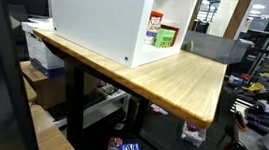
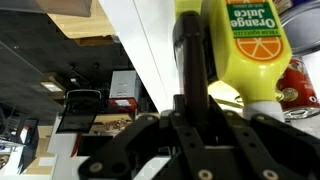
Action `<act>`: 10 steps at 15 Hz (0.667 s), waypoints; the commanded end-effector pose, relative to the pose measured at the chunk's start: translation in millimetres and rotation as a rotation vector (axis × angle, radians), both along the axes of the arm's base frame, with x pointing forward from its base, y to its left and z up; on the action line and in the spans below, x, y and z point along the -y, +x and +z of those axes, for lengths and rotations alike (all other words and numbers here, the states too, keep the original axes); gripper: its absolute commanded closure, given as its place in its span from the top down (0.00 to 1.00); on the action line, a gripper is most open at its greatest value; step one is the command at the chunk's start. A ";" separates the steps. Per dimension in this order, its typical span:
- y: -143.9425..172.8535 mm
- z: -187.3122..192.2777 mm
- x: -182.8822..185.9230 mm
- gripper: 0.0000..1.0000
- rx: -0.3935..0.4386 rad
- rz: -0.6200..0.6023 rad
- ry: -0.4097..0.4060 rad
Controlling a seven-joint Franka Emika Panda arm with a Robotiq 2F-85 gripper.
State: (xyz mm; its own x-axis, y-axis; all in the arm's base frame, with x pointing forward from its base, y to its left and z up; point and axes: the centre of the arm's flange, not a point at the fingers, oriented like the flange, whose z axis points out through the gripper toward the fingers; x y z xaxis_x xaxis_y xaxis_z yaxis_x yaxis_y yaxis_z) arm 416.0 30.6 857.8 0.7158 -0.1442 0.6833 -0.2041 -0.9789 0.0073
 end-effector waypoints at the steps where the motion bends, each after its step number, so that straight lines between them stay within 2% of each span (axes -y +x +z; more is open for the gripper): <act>1: 4.1 3.7 2.4 0.06 0.022 -0.012 0.003; 10: 0.6 2.7 7.2 0.06 0.026 -0.028 0.008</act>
